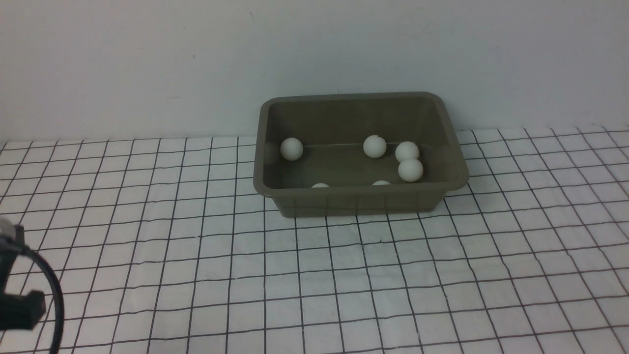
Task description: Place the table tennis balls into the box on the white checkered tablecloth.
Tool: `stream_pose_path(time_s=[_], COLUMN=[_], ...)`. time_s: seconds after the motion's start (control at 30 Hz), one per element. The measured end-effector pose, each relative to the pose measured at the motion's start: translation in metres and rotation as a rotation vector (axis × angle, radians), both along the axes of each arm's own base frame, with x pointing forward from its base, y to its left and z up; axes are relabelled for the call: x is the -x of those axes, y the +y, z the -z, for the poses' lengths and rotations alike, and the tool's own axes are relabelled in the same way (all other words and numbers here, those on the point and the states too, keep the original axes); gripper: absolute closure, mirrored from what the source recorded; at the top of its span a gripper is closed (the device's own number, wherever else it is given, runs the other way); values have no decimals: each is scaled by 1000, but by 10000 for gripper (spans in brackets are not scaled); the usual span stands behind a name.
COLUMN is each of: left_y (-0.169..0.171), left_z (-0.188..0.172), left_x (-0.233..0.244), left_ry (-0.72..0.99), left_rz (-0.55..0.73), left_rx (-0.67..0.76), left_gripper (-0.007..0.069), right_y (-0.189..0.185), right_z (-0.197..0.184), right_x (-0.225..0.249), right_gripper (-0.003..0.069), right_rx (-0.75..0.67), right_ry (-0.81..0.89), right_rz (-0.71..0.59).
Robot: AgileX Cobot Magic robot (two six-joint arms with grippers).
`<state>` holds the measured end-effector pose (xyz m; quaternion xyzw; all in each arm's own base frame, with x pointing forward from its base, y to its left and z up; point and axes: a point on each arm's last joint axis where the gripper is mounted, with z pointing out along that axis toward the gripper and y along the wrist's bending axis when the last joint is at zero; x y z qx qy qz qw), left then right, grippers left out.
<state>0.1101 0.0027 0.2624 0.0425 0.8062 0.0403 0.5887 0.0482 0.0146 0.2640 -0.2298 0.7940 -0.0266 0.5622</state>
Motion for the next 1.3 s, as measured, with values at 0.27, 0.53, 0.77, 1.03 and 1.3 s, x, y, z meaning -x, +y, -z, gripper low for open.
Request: stream_pose_path(time_s=[0.27,0.53,0.77,1.03,1.3], left_y=[-1,-2,-4,-4,-4], left_z=[75,87,94,92,91], left_x=[32,47,53,56,57], left_ry=[37,-14,55,12,-11], left_rz=[-25,-11,6,7,3], left_rx=[30,12,4,0,14], left_gripper=[416,416,416,416,416], right_y=[0,0,0,0,0], right_z=[0,0,0,0,0], right_x=[0,0,0,0,0], right_gripper=[195,195,195,195,195], right_rx=[0,0,0,1,1], right_ry=[0,0,1,3,3], right_rz=[0,0,0,0,0])
